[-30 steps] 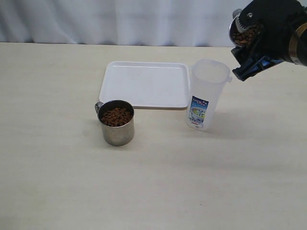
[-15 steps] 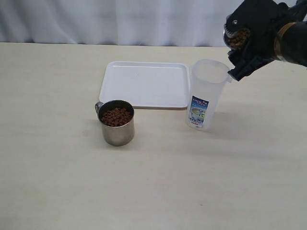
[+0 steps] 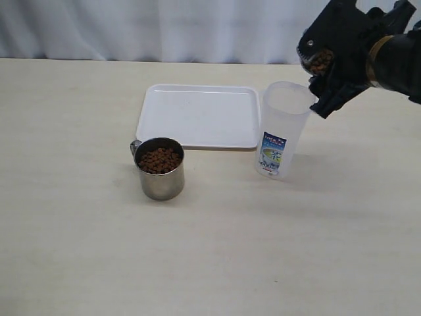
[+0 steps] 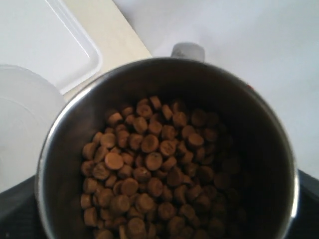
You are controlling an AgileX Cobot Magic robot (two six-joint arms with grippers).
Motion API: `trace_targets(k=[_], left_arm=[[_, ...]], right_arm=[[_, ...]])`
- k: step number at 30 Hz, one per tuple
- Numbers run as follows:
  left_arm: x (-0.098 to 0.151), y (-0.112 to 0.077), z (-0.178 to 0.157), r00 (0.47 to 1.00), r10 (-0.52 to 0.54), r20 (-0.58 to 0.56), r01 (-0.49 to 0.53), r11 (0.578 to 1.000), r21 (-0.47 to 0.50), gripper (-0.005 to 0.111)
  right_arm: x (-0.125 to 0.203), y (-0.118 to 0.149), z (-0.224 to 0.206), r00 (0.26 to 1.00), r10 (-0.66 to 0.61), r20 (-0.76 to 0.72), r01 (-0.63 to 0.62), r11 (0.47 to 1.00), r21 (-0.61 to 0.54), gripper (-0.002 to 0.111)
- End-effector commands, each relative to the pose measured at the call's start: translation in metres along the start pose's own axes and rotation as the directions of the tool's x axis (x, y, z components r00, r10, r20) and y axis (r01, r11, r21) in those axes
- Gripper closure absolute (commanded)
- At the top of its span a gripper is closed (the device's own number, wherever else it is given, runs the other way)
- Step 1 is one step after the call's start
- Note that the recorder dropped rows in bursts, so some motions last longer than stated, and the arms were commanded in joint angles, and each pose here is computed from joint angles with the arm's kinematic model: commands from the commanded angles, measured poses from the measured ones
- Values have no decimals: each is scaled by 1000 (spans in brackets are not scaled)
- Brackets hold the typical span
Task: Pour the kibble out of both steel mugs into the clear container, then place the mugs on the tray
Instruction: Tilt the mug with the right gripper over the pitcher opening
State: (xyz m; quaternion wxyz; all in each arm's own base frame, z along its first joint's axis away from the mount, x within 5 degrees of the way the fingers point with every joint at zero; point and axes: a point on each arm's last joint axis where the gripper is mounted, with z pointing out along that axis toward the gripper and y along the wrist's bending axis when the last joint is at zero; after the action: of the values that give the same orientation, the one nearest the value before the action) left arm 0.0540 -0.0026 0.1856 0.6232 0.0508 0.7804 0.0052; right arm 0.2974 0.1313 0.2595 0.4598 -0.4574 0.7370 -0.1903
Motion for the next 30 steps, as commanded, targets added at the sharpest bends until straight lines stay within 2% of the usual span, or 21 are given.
trace_targets(k=[1, 30], left_arm=[[0, 0, 0, 1000, -3, 4, 3, 1000, 0, 107], [0, 0, 0, 1000, -3, 4, 3, 1000, 0, 107]], right_arm=[[-6, 3, -4, 998, -70, 6, 70, 997, 17, 104], [-9, 2, 0, 965, -259, 29, 257, 965, 54, 104]])
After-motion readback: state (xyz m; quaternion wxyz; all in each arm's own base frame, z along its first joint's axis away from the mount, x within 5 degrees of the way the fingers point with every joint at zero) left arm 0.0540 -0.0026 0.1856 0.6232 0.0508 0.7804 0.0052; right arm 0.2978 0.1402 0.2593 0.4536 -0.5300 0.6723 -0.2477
